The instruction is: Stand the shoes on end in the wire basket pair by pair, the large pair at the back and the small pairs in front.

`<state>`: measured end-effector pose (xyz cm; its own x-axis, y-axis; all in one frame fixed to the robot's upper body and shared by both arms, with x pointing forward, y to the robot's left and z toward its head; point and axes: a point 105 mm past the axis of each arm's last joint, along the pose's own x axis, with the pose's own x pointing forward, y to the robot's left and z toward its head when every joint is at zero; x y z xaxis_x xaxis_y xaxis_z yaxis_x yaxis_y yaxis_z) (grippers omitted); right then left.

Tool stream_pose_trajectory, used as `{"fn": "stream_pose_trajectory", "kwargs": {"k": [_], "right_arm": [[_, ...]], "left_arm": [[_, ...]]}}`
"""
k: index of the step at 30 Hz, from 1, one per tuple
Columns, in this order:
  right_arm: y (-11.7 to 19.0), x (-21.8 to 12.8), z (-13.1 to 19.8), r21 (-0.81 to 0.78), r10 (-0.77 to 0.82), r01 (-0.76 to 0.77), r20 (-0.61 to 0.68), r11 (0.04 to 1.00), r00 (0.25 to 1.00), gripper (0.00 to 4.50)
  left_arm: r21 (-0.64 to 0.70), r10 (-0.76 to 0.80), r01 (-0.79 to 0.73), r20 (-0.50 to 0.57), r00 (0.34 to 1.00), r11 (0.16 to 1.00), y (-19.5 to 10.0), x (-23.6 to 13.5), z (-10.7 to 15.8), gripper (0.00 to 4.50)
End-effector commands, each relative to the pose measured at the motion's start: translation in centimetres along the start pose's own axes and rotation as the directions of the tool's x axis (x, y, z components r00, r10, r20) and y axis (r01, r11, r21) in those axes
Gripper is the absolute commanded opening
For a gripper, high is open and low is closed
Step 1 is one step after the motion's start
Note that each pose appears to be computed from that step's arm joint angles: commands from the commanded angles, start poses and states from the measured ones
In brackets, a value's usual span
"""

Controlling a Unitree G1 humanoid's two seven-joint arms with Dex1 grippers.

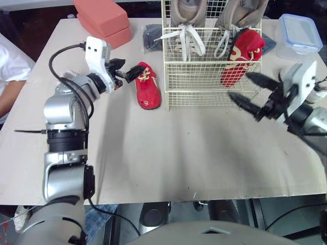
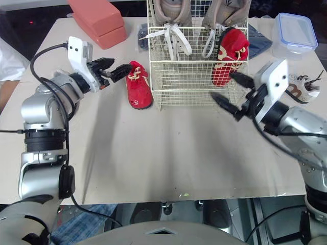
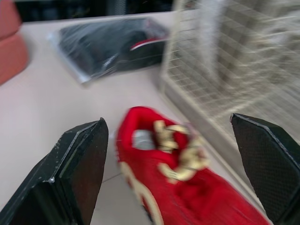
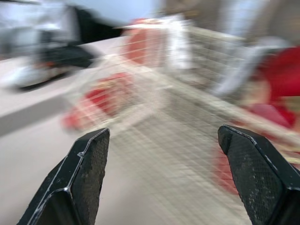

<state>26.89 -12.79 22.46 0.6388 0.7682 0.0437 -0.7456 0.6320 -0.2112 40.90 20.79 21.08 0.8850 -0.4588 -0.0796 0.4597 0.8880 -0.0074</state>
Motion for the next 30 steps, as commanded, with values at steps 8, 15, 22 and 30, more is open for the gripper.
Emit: {"fn": "stream_pose_trajectory", "kwargs": {"k": [8,15,22,30], "right_arm": [[4.0,0.5,0.0,-0.06,0.076,-0.072,0.059,0.996,0.995,3.62],[4.0,0.5,-0.6,-0.06,0.047,-0.043,0.058,0.997,0.997,3.62],[4.3,0.7,-0.7,-0.078,0.052,-0.048,0.059,0.996,0.997,3.73],[4.2,0.8,-0.5,-0.086,0.057,-0.051,0.066,0.995,0.996,3.73]], "left_arm": [[-0.125,0.149,-0.173,-0.183,0.972,0.977,2.9,2.2,-2.6,4.5],[-0.191,0.124,-0.176,-0.26,0.958,0.966,3.0,2.2,-3.1,4.5],[-0.279,0.044,-0.174,-0.417,0.908,0.944,3.0,1.5,-5.8,4.0],[-0.313,0.002,-0.204,-0.543,0.84,0.928,3.5,-0.2,-8.6,1.44]]}}
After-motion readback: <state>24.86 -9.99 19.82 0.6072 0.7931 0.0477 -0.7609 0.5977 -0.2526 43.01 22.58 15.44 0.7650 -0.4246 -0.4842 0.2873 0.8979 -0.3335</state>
